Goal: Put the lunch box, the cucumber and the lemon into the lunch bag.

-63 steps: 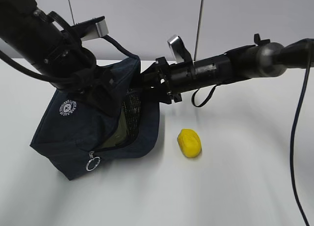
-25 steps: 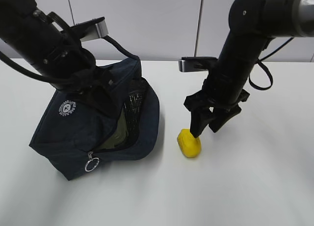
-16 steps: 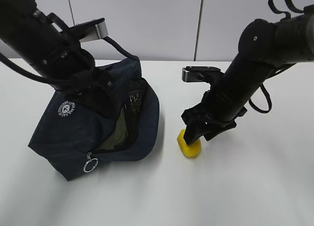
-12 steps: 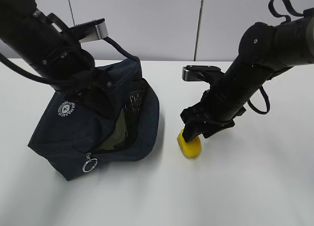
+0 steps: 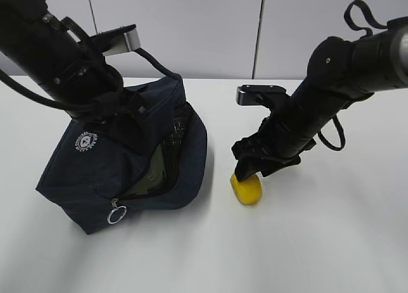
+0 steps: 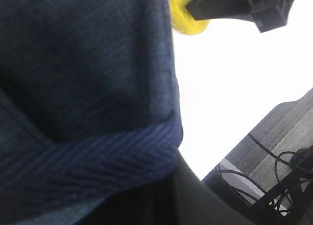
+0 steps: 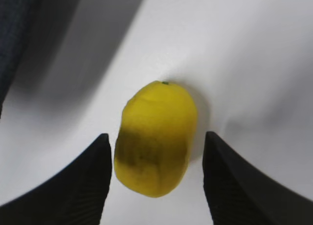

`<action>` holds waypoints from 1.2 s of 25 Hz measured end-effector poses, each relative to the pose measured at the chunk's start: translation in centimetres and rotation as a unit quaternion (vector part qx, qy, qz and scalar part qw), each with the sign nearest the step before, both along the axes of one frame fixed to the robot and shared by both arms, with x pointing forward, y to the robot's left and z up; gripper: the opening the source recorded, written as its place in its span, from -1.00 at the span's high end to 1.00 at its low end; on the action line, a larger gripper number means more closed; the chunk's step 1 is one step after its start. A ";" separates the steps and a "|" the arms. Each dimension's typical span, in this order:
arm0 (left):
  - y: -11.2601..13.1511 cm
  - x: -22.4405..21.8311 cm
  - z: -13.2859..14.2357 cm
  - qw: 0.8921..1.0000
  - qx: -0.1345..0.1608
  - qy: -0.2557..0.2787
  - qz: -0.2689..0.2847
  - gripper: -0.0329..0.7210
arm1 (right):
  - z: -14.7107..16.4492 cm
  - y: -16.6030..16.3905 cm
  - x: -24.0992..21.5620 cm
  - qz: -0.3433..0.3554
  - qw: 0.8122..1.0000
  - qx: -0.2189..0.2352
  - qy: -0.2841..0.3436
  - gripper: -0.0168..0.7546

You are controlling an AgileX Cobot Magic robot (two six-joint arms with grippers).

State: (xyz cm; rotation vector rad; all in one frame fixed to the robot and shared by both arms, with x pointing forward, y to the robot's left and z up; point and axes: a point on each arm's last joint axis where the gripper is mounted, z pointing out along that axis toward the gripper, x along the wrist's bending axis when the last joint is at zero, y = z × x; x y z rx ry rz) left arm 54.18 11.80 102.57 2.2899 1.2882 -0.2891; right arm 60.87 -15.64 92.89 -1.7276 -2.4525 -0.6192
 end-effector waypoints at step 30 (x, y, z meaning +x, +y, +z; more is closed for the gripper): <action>0.0 0.0 0.0 1.000 0.001 0.002 -0.001 0.94 | -1.9 0.3 0.3 -0.005 1.000 0.011 0.016 -0.17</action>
